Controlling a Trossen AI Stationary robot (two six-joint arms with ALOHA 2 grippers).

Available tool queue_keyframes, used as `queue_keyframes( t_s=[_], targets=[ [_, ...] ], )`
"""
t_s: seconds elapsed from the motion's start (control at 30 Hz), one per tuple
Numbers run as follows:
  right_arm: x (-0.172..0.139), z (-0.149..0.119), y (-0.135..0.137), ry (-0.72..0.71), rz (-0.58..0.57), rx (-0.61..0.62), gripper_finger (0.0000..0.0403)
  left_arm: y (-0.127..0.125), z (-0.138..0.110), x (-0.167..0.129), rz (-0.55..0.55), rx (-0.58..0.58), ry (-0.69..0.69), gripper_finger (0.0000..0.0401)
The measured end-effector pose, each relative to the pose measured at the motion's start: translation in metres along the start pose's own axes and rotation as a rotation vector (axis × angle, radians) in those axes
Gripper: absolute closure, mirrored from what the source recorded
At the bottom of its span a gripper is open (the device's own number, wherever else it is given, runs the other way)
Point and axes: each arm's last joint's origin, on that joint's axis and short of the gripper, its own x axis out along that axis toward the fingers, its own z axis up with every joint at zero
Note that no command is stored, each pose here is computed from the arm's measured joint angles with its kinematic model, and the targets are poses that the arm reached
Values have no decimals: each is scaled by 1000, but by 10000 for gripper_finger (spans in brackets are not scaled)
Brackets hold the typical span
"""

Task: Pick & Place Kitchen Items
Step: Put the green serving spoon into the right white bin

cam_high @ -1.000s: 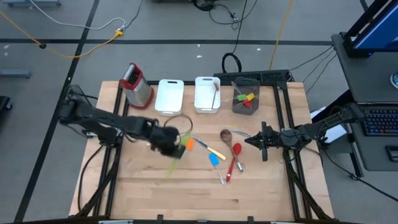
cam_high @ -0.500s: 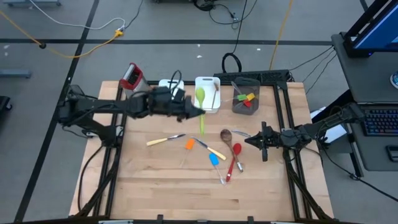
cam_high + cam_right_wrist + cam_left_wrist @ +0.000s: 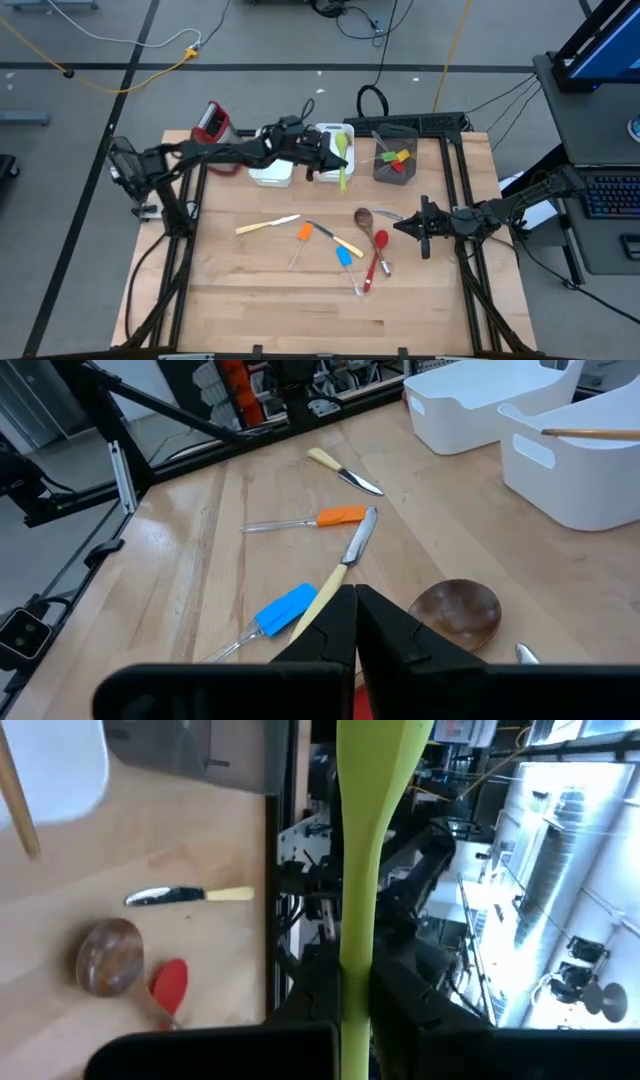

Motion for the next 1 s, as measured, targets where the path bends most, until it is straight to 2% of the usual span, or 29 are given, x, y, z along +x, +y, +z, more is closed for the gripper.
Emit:
queue_keyframes(
  t_s=[0.33,0.43,0.63,0.77,0.87,1.0],
  targets=[
    [0,0,0,-6,-13,-22,403,11,55,14,-4,-198,33,386],
    [0,1,-1,-18,-36,-24,403,16,66,15,5,-300,61,386],
    [0,1,-1,-23,-48,-24,403,16,70,12,19,-463,76,384],
    [0,1,-1,-22,-47,-27,403,27,72,9,105,-548,34,382],
    [0,1,-1,-21,-45,-28,403,35,71,8,172,-564,22,386],
    [0,1,-1,-21,-43,-27,403,34,75,5,153,-569,-17,386]
  ],
)
